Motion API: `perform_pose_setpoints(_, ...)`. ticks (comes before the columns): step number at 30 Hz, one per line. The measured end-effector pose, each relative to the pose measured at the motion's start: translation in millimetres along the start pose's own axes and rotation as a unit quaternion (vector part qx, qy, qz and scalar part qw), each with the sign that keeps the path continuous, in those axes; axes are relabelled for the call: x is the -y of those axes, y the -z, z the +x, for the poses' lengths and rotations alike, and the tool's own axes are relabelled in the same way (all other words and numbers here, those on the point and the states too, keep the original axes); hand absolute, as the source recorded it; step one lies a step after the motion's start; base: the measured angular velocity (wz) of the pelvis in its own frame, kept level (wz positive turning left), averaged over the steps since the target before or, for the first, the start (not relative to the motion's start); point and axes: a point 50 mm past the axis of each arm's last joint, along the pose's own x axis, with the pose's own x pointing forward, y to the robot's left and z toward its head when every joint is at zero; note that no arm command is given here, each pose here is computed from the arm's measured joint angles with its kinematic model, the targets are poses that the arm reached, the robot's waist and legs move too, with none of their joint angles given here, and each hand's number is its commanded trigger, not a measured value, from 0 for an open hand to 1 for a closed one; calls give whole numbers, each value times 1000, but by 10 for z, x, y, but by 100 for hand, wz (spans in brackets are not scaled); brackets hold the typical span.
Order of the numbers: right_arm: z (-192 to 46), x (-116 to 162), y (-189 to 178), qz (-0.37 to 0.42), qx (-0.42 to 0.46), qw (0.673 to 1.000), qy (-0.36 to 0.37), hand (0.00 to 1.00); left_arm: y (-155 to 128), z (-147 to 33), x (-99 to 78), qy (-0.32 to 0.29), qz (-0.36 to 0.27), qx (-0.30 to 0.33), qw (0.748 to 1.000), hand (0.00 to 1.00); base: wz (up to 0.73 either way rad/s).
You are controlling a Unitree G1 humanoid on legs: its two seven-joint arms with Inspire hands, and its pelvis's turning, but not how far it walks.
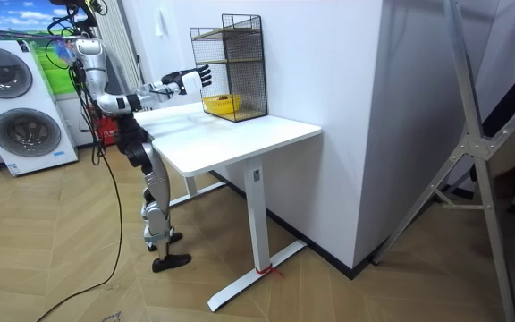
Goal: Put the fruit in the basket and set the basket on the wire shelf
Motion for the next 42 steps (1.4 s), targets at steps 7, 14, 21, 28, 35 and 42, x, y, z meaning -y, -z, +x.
perform_pose_setpoints(7, -135, 348, -272, -76, 58, 987, 126, 0, -523, -60, -321, -128, 84, 145, 978, 0, -4)
perform_pose_setpoints(14, -334, 690, -875, -188, 193, 923, 276, 0, -1000, -279, -642, -290, 203, 278, 893, 0, 0)
perform_pose_setpoints(21, -768, 1138, -1769, -281, 376, 754, 459, 0, -1784, -811, -1133, -497, 278, 461, 680, 0, -5)
perform_pose_setpoints(28, -1183, 1279, -2250, -295, 477, 610, 560, 0, -2214, -1396, -1291, -596, 288, 561, 497, 0, 0)
perform_pose_setpoints(35, -1672, 1737, -2288, -172, 449, 534, 696, 0, -2236, -1784, -1767, -703, 126, 512, 477, 0, 6)
perform_pose_setpoints(42, -2431, 2311, -1501, 89, 256, 453, 849, 0, -1402, -2356, -2477, -864, -104, 278, 407, 0, 8)
